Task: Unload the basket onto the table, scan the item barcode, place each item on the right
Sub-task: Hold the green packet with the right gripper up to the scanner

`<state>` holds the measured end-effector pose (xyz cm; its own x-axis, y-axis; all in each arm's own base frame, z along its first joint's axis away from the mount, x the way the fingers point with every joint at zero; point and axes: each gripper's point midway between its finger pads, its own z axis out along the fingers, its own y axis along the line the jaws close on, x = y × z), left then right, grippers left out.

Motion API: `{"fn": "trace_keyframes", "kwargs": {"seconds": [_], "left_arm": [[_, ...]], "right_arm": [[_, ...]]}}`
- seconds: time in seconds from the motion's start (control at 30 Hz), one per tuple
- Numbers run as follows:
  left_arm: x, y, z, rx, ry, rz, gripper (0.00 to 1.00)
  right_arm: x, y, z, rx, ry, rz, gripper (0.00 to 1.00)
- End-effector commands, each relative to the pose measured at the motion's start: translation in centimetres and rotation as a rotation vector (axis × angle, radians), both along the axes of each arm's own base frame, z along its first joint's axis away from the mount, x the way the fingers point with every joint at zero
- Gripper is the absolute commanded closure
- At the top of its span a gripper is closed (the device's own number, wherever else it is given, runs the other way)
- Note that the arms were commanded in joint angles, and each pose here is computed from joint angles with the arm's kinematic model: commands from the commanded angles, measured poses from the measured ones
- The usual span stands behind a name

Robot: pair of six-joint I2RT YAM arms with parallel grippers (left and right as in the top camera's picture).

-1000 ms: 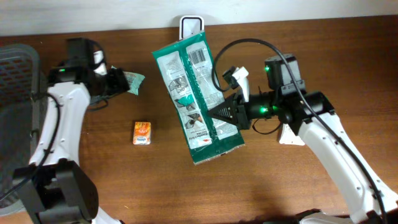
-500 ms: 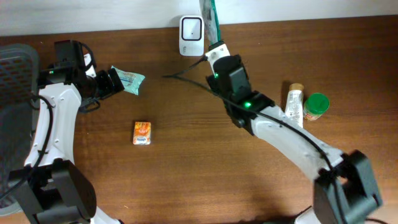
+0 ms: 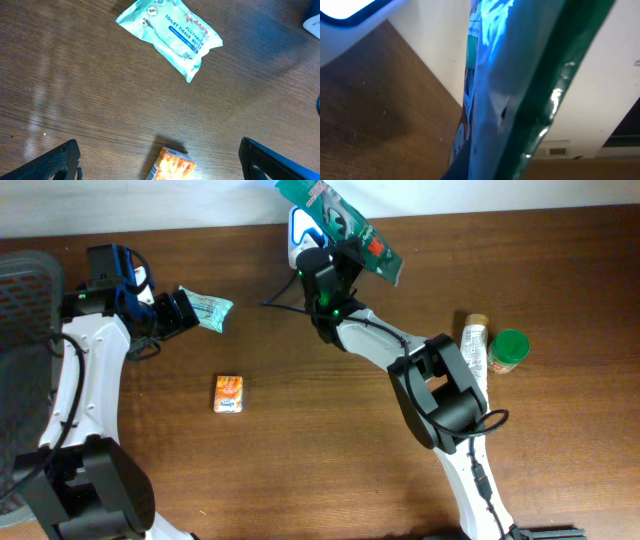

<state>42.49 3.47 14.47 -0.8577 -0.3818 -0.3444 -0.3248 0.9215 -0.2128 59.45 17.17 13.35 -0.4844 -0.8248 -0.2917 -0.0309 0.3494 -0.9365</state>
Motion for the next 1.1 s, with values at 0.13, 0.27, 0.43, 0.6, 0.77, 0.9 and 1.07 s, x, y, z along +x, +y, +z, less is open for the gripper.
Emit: {"fn": "trace_keyframes", "kwargs": {"seconds": [0.13, 0.27, 0.43, 0.6, 0.77, 0.9, 1.07], "left_arm": [[0.1, 0.4, -0.1, 0.007, 0.002, 0.007, 0.01], [0.1, 0.4, -0.1, 0.007, 0.002, 0.007, 0.01], [0.1, 0.4, -0.1, 0.007, 0.002, 0.007, 0.01], [0.1, 0.4, -0.1, 0.007, 0.002, 0.007, 0.01], [0.1, 0.4, -0.1, 0.007, 0.002, 0.007, 0.01], [0.1, 0.4, -0.1, 0.007, 0.002, 0.007, 0.01], [0.1, 0.4, -0.1, 0.007, 0.002, 0.007, 0.01]], "right_arm": [[-0.7, -2.5, -3.2, -0.088, 0.057, -0.119, 0.96], [-0.8, -2.8, -4.3, -0.105, 0.074, -0.133, 0.96], [-0.5, -3.3, -2.1, -0.114, -0.004, -0.174, 0.96], [-0.6, -3.4, -1.5, -0.152, -0.003, -0.180, 0.96], [-2.3, -3.6, 2.3, -0.132, -0.077, -0.283, 0.96], [-3.7, -5.9, 8.9, -0.094, -0.139, -0.359, 0.96], [-6.9, -7.5, 15.1, 0.167, -0.117, -0.253, 0.96]]}}
